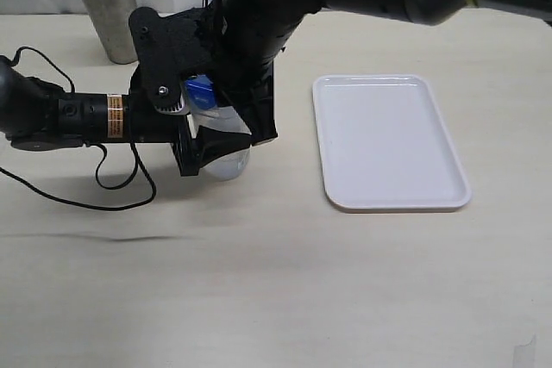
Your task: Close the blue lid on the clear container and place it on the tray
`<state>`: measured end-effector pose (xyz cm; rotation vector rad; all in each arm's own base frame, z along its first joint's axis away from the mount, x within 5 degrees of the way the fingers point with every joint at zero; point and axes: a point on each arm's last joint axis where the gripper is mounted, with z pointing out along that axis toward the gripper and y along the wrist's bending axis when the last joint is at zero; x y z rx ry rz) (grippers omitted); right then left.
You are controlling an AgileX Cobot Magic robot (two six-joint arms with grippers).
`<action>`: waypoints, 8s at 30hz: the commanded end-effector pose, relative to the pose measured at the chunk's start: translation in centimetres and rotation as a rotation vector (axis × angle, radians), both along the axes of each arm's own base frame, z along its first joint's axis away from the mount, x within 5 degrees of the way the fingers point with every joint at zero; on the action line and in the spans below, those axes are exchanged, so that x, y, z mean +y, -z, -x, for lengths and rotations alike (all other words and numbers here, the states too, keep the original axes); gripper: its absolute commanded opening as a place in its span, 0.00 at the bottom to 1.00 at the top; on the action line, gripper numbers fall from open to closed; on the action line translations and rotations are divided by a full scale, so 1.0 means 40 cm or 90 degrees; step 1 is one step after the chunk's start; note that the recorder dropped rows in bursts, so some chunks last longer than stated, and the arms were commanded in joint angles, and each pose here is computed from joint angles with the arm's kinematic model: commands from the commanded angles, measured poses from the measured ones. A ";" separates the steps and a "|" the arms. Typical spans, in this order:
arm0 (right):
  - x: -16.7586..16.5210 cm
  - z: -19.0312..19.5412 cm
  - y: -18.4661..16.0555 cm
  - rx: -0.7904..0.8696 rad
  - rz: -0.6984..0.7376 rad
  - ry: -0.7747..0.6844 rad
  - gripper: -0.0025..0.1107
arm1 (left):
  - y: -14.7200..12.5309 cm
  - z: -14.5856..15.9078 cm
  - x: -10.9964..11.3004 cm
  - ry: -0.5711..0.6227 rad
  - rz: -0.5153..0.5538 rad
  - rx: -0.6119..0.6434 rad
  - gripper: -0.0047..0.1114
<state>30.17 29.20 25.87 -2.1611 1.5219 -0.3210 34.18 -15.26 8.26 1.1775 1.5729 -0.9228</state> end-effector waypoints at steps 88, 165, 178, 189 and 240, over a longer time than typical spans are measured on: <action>-0.072 0.063 0.108 -0.065 -0.013 -0.079 0.26 | -0.035 0.023 -0.029 0.075 0.045 -0.040 0.04; -0.051 0.025 -0.124 0.152 -0.002 0.016 0.36 | -0.056 0.048 -0.099 0.330 -0.082 -0.166 0.04; -0.036 -0.021 -0.074 0.142 -0.023 0.092 0.46 | -0.053 0.049 -0.098 0.334 -0.089 -0.167 0.04; -0.036 0.008 -0.065 0.233 -0.023 0.116 0.45 | -0.069 0.016 -0.043 0.276 -0.047 -0.159 0.04; -0.024 -0.084 -0.041 0.114 -0.213 0.463 0.06 | -0.039 -0.040 -0.027 0.077 0.052 0.000 0.04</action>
